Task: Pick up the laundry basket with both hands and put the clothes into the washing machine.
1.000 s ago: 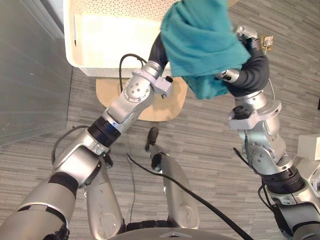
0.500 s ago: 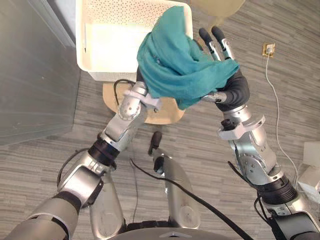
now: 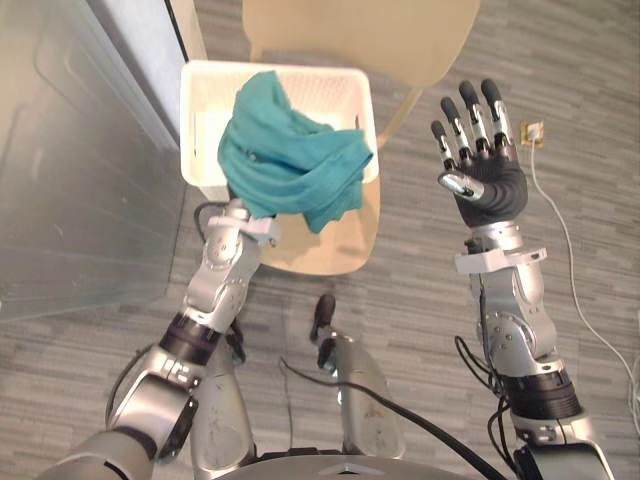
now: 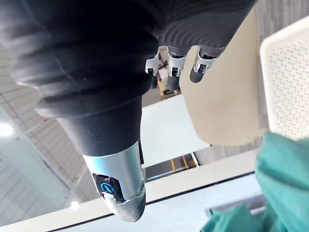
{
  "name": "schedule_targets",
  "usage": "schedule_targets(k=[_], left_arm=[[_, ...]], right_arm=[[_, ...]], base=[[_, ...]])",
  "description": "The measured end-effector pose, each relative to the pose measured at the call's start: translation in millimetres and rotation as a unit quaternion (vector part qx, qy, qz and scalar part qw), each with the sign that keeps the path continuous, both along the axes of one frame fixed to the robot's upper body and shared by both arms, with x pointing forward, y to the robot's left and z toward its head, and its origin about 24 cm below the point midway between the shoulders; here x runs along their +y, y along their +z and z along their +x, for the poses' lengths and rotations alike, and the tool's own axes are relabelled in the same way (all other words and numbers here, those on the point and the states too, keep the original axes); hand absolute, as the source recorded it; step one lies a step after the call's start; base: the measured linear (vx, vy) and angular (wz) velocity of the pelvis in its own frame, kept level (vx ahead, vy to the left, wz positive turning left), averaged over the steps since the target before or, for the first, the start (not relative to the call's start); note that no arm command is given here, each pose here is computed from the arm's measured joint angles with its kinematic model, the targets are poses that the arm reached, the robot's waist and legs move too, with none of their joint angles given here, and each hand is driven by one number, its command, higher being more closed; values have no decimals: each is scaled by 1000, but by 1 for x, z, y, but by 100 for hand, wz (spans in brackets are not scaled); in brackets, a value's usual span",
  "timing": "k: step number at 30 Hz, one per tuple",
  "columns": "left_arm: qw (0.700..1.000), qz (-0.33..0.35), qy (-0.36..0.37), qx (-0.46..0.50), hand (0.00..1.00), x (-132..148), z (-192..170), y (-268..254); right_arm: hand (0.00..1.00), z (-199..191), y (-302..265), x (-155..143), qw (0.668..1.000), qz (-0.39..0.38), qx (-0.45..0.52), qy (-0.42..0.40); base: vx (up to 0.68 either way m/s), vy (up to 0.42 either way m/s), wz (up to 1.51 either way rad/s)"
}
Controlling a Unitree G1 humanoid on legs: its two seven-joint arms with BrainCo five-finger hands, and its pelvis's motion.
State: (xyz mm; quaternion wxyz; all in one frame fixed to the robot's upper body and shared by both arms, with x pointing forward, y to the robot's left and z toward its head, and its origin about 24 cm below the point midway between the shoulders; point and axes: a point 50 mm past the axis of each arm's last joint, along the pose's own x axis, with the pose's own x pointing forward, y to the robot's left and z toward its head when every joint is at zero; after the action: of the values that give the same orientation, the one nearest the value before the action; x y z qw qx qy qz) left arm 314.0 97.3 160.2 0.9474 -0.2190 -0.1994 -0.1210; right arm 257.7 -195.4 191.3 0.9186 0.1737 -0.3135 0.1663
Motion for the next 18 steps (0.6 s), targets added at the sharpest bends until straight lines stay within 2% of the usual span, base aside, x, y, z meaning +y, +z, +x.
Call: schedule_targets(k=[6, 10, 13, 16, 17, 18], left_arm=[[998, -37, 23, 52, 100, 26, -32, -41], [990, -75, 85, 83, 100, 55, -60, -62], [985, -87, 116, 96, 100, 68, -71, -70], [977, -94, 152, 112, 100, 81, -78, -78], [977, -95, 157, 113, 100, 83, -78, -79], [974, -107, 159, 121, 100, 81, -80, -83]], right_arm=[[0, -20, -55, -28, 988, 40, 95, -118], [0, -39, -97, -46, 959, 21, 183, -215], [0, -61, -144, -81, 898, 34, 286, -332], [0, -89, -191, -104, 809, 27, 399, -431], [0, -94, -196, -107, 792, 19, 414, -449], [0, -104, -207, -114, 756, -10, 447, -479]], base=[[111, 4, 2], [108, -29, 17], [75, -50, 76], [33, -56, 71], [15, -9, 41], [-13, 30, 33]])
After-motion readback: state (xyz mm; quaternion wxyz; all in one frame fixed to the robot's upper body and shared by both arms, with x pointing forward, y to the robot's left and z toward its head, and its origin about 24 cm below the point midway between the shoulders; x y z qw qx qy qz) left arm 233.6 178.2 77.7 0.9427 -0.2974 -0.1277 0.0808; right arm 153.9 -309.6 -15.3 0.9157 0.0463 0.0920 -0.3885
